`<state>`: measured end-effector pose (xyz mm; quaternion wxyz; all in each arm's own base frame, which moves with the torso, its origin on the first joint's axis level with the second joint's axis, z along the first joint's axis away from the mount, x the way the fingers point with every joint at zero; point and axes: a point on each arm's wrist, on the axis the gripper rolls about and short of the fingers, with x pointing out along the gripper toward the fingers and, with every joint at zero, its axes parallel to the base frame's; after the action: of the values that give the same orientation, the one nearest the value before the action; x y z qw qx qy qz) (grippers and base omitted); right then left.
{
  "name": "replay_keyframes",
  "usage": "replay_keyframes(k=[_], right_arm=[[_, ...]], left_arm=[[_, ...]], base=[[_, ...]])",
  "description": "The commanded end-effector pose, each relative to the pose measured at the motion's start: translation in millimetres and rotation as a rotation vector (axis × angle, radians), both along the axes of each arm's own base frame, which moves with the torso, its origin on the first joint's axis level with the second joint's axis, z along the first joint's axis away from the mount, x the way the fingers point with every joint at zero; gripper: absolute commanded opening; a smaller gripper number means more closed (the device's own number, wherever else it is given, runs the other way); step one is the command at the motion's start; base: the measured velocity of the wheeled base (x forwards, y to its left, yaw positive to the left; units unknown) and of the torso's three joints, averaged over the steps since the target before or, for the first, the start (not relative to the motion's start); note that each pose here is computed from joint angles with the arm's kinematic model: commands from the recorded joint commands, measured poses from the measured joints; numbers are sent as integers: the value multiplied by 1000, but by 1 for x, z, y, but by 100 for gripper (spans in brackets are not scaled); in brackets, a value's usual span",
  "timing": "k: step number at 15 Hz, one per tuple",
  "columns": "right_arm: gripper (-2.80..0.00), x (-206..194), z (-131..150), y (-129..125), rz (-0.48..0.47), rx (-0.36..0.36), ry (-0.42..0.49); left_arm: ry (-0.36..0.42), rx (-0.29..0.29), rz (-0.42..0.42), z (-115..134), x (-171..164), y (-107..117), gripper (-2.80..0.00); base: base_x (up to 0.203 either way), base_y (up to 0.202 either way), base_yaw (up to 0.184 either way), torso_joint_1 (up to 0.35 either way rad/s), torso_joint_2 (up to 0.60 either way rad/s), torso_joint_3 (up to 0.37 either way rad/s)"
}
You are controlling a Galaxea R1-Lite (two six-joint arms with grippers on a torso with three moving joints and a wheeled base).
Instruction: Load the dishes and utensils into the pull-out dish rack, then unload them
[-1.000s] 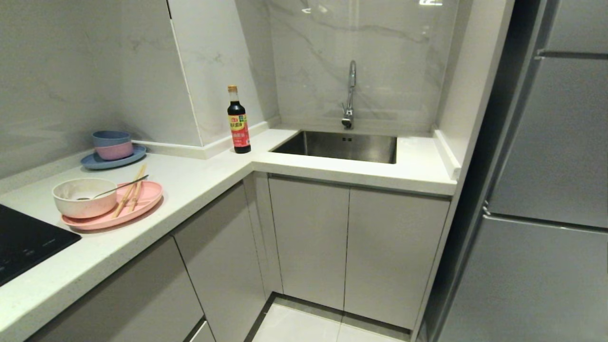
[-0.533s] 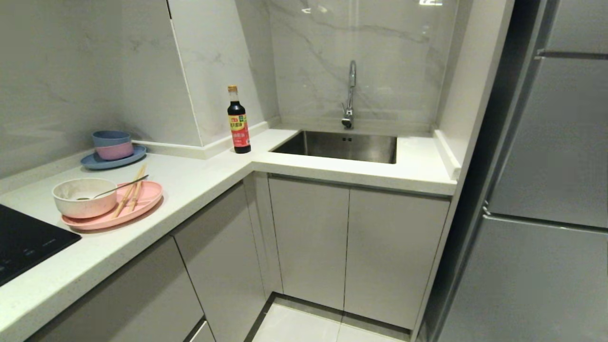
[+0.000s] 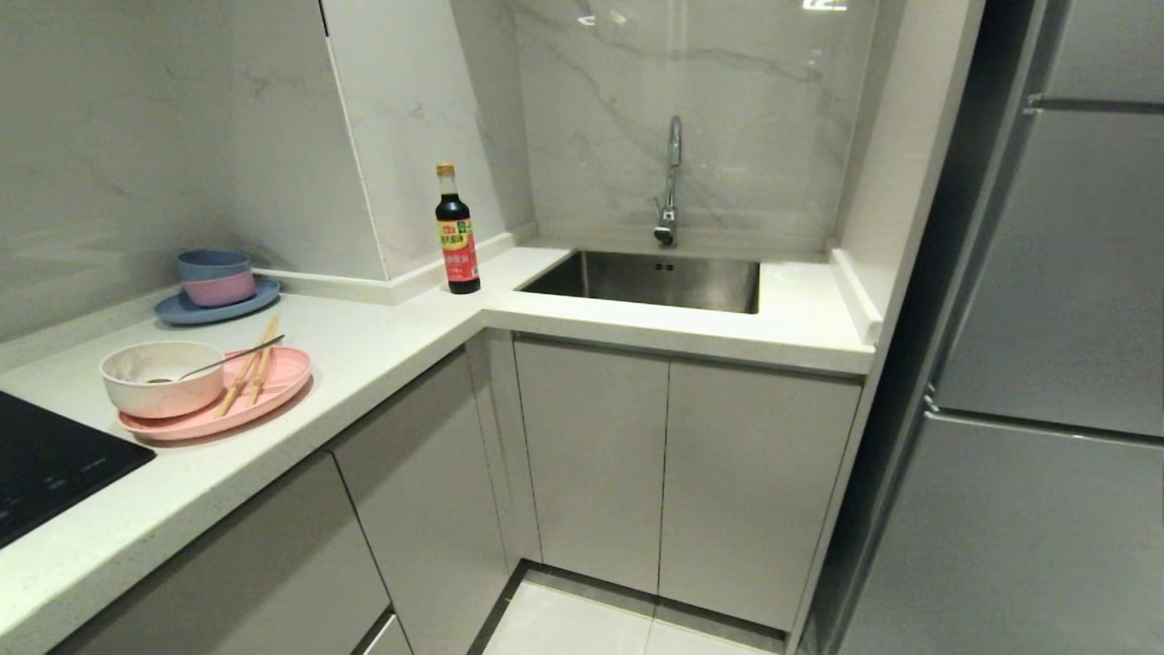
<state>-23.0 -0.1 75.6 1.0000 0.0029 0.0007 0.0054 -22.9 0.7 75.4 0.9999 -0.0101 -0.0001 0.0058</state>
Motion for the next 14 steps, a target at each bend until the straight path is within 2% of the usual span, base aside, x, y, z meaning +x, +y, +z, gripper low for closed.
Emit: replay_keyframes(k=[1, 14], right_arm=[[-280, 0, 0, 0, 0, 0, 1], [-280, 0, 0, 0, 0, 0, 2]], left_arm=[[3, -1, -1, 0, 0, 0, -280], [3, -1, 1, 0, 0, 0, -280]], base=[[0, 0, 0, 0, 0, 0], [0, 0, 0, 0, 0, 0]])
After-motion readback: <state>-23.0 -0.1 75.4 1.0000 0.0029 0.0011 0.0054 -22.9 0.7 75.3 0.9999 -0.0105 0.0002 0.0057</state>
